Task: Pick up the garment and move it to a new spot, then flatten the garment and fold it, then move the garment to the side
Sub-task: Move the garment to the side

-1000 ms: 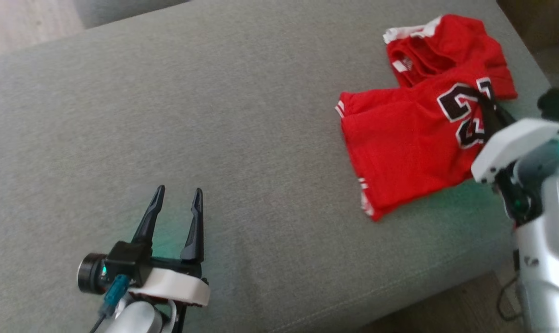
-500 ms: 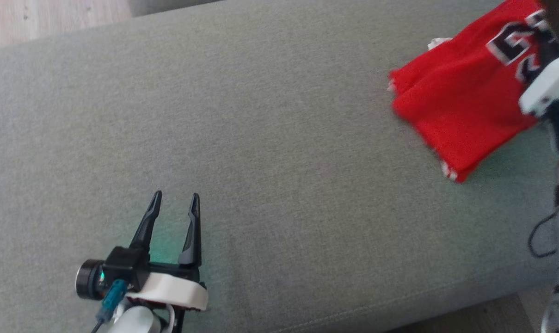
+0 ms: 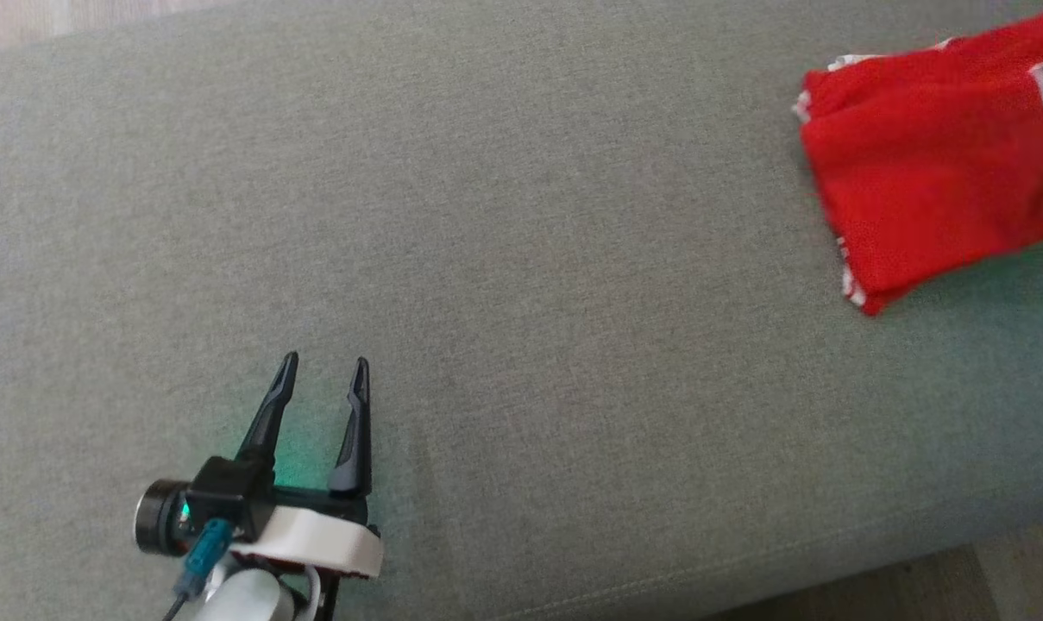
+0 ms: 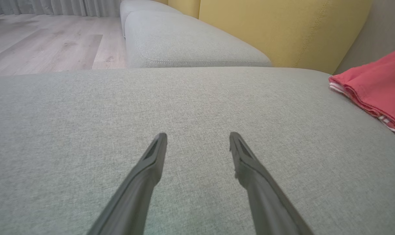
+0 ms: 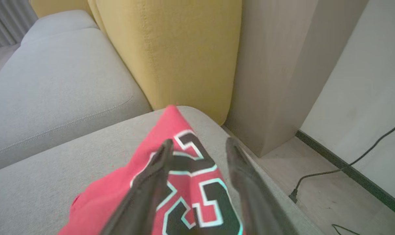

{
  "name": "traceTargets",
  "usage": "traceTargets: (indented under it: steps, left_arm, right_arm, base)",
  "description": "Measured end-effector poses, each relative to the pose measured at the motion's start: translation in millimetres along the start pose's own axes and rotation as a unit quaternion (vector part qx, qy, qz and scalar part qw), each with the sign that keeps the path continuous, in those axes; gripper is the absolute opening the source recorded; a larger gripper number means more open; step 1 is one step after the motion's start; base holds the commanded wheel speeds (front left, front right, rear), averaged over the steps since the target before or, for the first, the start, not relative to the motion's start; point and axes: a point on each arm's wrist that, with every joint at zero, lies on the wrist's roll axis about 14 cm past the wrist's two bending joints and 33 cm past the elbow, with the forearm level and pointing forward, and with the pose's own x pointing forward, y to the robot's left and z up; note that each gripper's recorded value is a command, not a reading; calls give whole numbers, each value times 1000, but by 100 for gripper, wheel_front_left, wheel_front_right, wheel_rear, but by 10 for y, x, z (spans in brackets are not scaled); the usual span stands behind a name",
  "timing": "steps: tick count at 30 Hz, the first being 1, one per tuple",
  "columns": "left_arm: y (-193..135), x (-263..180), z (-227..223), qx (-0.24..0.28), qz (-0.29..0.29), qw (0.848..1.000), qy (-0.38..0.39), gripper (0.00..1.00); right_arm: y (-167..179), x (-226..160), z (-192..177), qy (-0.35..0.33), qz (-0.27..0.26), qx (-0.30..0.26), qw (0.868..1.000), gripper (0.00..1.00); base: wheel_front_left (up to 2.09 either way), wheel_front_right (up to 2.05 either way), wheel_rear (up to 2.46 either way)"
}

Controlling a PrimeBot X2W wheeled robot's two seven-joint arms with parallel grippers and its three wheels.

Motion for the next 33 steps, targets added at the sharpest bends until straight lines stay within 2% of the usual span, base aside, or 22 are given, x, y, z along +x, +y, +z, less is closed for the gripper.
traceTargets:
  steps: [5,11,14,20,24,33]
  left_arm:
    - [-23,6,7,2,-5,1000,0,100]
    - [-76,-10,76,8,-10,1000,-7,100]
    - [-88,-58,190,12,-7,1000,-23,100]
    - [-4,-267,348,6,20,999,-49,100]
    - [142,-528,350,-2,58,997,-57,100]
    - [546,-1129,354,-21,154,984,-81,100]
  right_arm:
    - [0,-16,48,-23,-1,-11,1000,100]
    - [343,-108,208,-60,46,-14,997,100]
    - [514,-262,455,-110,76,-23,991,100]
    - [815,-605,590,-171,127,-26,977,100]
    - [1086,-860,437,-186,169,-24,968,100]
    - [1582,-1399,-413,-135,244,7,960,100]
  base:
    - [0,0,0]
    - [0,0,0]
    - [0,0,0]
    - [0,0,0]
    - [0,0,0]
    - [0,0,0]
